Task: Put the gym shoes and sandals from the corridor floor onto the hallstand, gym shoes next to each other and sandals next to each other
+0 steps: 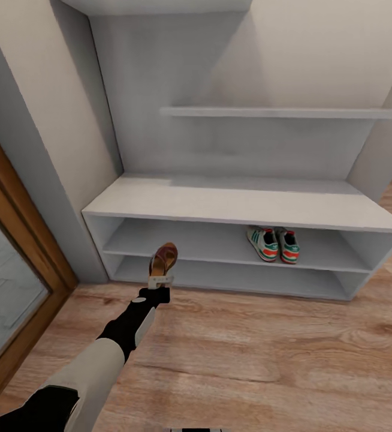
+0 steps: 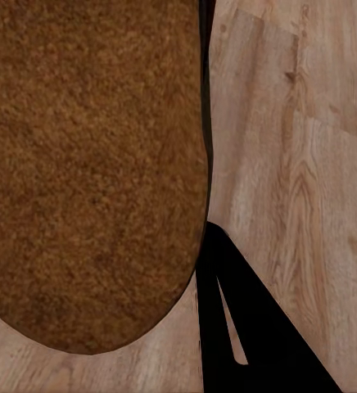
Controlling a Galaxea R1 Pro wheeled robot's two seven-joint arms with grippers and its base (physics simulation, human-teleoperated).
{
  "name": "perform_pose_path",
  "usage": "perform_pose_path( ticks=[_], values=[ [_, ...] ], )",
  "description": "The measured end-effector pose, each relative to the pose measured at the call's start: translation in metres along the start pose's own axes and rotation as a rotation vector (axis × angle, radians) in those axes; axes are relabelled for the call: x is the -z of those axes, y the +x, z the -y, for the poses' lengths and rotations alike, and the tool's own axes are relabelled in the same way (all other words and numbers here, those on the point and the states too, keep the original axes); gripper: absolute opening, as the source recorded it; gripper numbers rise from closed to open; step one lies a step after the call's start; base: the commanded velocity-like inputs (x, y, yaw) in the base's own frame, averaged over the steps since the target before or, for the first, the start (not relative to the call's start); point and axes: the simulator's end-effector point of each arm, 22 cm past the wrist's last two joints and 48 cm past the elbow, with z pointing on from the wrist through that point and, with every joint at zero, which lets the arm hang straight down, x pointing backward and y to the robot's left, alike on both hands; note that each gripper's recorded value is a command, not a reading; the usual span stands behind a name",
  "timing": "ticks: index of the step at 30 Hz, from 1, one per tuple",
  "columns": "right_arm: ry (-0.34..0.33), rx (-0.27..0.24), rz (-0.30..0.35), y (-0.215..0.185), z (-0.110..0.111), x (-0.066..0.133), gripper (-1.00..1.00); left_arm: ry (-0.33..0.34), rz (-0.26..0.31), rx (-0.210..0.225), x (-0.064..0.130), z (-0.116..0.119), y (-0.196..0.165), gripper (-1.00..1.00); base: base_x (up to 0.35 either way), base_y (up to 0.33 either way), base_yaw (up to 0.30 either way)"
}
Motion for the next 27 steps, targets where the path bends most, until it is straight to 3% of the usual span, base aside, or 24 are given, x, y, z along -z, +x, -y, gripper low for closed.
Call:
perform_pose_path(
  ticks=[7, 16, 27],
  values=[
    [0.001, 0.001, -0.001, 0.0002, 0.0001, 0.0, -1.0, -0.001, -0.001, 0.0, 0.0, -0.0004, 0.0002, -1.0, 0.098, 0.0, -0.178],
    [0.001, 0.001, -0.002, 0.0006, 0.0, 0.0, -1.0, -0.002, -0.001, 0.001, 0.0, -0.0012, 0.0005, -1.0, 0.272, 0.106, -0.012],
    [0.0, 0.001, -0.002, 0.0004, -0.0004, 0.0, -1.0, -0.006, -0.009, 0.002, -0.0004, -0.0041, 0.0057, -1.0, 0.042, 0.03, 0.0]
  ],
)
